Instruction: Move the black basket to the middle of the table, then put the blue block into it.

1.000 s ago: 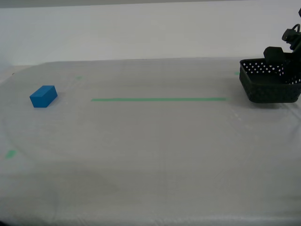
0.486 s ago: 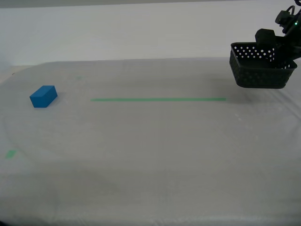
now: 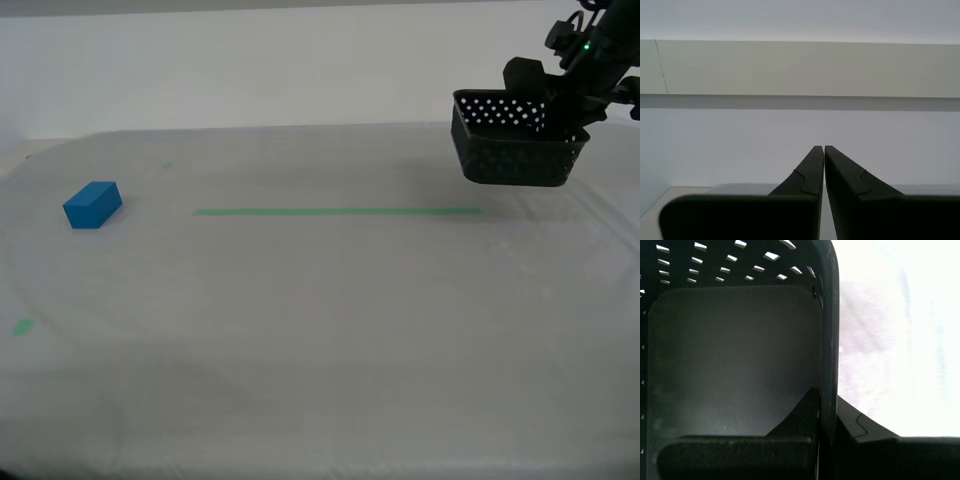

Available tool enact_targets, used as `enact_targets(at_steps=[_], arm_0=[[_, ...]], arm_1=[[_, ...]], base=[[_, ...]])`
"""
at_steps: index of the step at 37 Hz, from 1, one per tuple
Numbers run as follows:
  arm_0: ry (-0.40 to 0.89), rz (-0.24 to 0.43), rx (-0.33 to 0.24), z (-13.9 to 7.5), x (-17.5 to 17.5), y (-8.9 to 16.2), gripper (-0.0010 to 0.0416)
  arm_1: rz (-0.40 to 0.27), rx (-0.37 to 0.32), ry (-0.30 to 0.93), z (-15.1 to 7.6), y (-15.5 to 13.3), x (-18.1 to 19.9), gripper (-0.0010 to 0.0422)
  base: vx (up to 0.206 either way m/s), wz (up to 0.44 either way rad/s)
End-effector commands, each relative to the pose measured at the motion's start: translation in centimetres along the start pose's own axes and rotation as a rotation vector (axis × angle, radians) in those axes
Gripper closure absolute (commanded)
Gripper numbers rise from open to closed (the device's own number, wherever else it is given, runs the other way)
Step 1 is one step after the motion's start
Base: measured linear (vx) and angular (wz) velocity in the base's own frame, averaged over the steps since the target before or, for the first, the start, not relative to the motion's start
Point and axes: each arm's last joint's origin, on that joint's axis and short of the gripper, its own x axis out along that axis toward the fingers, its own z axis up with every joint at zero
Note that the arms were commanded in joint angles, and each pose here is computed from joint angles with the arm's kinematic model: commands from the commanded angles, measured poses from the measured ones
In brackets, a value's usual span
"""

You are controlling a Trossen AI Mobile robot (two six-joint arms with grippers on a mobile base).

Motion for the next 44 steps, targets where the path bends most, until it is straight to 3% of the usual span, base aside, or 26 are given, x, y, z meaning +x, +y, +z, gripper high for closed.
enact_targets(at_steps=[1,17,25,37,44], arm_0=[[0.008,0.021,-0.006,-0.3,0.1,1.4,0.0407],[0.043,0.109,-0.14,-2.7,0.4,8.8,0.0406],[0.057,0.143,-0.169,-3.9,0.4,11.5,0.0406],[0.076,0.17,-0.126,-5.1,0.2,13.9,0.0407],[0.058,0.187,-0.093,-4.7,-0.3,14.6,0.0406]], arm_1=[[0.0,0.001,-0.006,0.1,0.0,0.0,0.0412],[0.0,0.001,-0.006,0.1,0.0,0.0,0.0412],[0.001,0.001,-0.006,0.1,0.0,0.0,0.0412],[0.0,0.001,-0.006,0.1,0.0,0.0,0.0412],[0.0,0.001,-0.006,0.1,0.0,0.0,0.0412]], base=[[0.0,0.0],[0.0,0.0],[0.0,0.0],[0.0,0.0],[0.0,0.0]])
